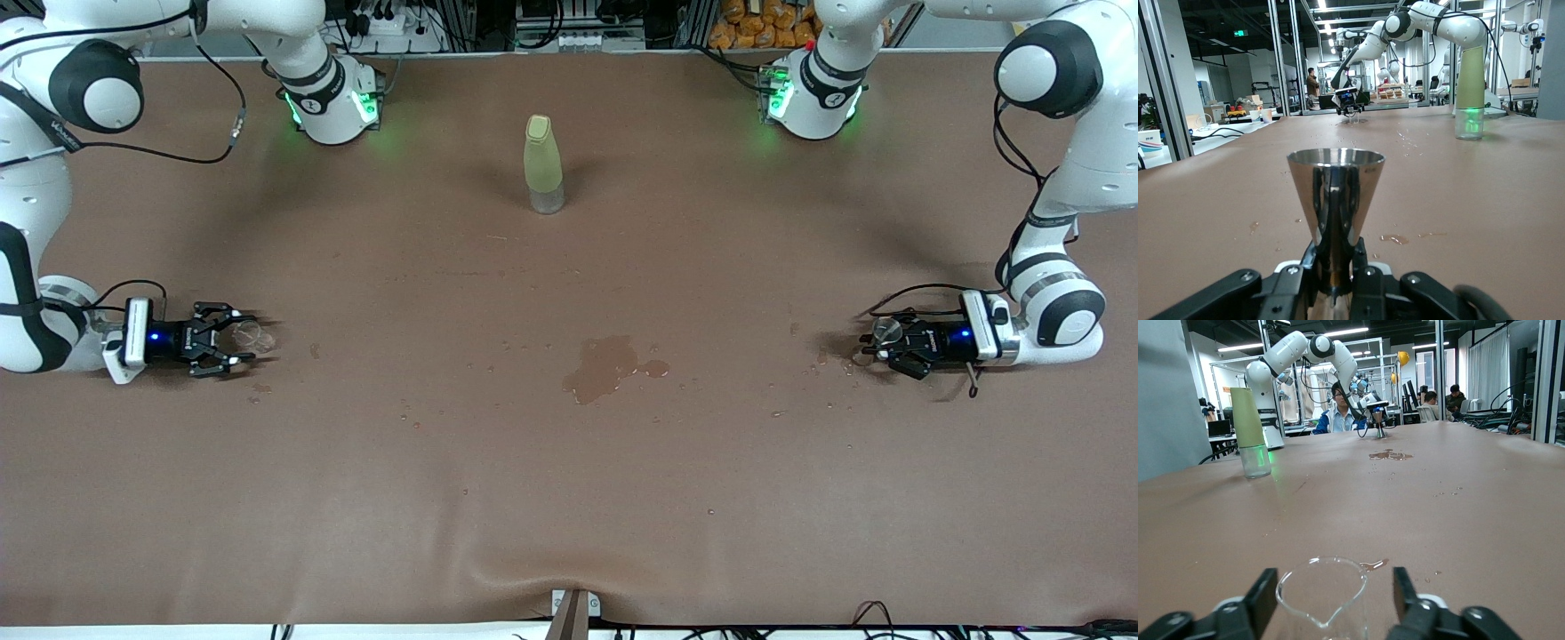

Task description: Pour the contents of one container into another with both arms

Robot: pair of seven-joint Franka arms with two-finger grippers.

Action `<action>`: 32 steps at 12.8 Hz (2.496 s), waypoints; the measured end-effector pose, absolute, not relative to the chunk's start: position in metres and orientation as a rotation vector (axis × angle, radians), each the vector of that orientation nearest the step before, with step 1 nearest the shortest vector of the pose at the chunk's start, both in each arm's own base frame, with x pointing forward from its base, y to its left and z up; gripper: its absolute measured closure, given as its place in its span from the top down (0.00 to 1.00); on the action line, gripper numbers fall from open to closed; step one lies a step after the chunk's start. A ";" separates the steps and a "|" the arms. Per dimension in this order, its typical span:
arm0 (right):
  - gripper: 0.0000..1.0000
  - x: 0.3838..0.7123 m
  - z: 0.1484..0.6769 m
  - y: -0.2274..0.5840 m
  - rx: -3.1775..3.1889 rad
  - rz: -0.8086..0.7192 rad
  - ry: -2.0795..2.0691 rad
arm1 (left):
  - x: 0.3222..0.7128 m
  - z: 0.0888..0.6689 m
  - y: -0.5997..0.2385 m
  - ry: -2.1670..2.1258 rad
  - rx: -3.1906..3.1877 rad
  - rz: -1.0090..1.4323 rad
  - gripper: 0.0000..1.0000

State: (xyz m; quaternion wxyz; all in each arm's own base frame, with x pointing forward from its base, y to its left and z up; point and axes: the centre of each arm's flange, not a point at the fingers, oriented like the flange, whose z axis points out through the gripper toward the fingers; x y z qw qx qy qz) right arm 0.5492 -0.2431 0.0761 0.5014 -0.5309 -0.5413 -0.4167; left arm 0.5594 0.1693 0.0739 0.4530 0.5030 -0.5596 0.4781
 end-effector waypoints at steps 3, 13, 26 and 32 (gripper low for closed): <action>1.00 0.564 0.108 -0.258 -1.329 -0.960 -1.336 | 0.560 0.074 0.170 -1.380 1.240 1.184 0.34; 1.00 0.636 0.402 -0.231 -1.883 -0.389 -1.320 | 0.546 0.089 0.237 -1.473 1.254 1.145 0.54; 1.00 0.584 0.622 -0.034 -2.796 -0.079 -0.703 | 0.653 0.362 0.180 -1.655 1.510 0.832 0.60; 1.00 0.554 0.651 -0.077 -3.072 -0.024 0.136 | 0.661 0.460 0.132 -1.595 1.956 0.531 1.00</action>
